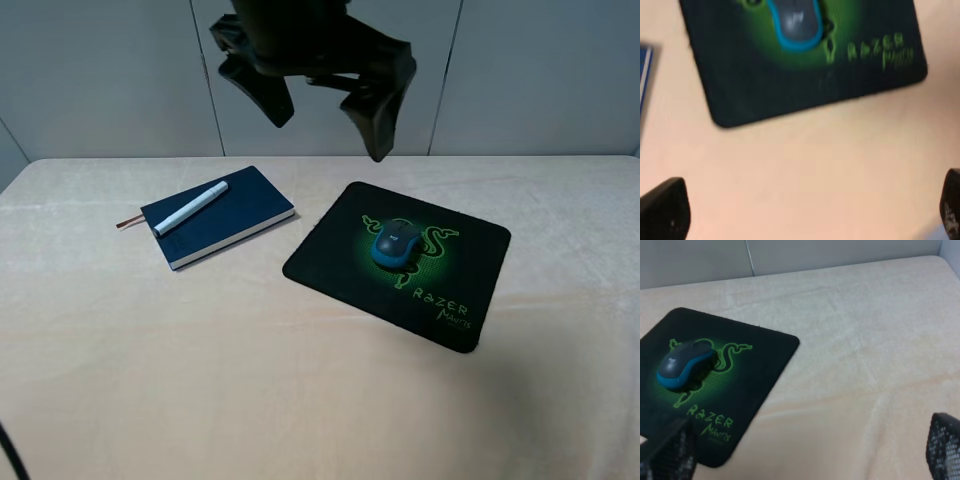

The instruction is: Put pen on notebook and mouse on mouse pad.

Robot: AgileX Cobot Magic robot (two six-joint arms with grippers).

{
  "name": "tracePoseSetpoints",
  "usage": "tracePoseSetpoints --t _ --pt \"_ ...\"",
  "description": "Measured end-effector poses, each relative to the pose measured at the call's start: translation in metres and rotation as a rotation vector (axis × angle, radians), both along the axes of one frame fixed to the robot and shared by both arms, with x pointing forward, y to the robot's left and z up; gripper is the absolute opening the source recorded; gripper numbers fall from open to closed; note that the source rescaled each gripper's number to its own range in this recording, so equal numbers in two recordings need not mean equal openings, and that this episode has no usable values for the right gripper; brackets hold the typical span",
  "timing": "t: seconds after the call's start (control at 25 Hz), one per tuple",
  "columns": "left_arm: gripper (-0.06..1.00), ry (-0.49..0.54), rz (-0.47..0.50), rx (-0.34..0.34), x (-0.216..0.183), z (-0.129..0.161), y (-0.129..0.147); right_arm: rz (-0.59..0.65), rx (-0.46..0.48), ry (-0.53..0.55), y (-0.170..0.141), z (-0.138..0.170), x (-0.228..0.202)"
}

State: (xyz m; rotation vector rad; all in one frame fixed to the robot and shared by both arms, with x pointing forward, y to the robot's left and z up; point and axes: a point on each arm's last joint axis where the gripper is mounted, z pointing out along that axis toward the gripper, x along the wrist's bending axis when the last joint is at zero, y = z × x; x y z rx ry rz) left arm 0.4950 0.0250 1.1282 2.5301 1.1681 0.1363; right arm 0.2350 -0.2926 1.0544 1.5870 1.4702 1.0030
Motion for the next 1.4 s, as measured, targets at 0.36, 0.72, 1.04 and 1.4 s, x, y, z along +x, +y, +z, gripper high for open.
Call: tracePoseSetpoints --t 0.36,0.72,1.04,1.4 --pt "1.0 -0.015 0.0 -0.015 -0.066 0.023 0.07 0.0 0.0 0.0 0.0 0.0 0.0" --pt "1.0 -0.035 -0.005 -0.033 -0.131 0.013 0.14 0.0 0.0 0.0 0.0 0.0 0.0" --pt "1.0 -0.133 -0.06 -0.099 -0.181 0.006 0.194 0.0 0.0 0.0 0.0 0.0 0.0" --pt "1.0 -0.174 0.065 -0.118 -0.208 -0.027 0.235 0.0 0.0 0.0 0.0 0.0 0.0"
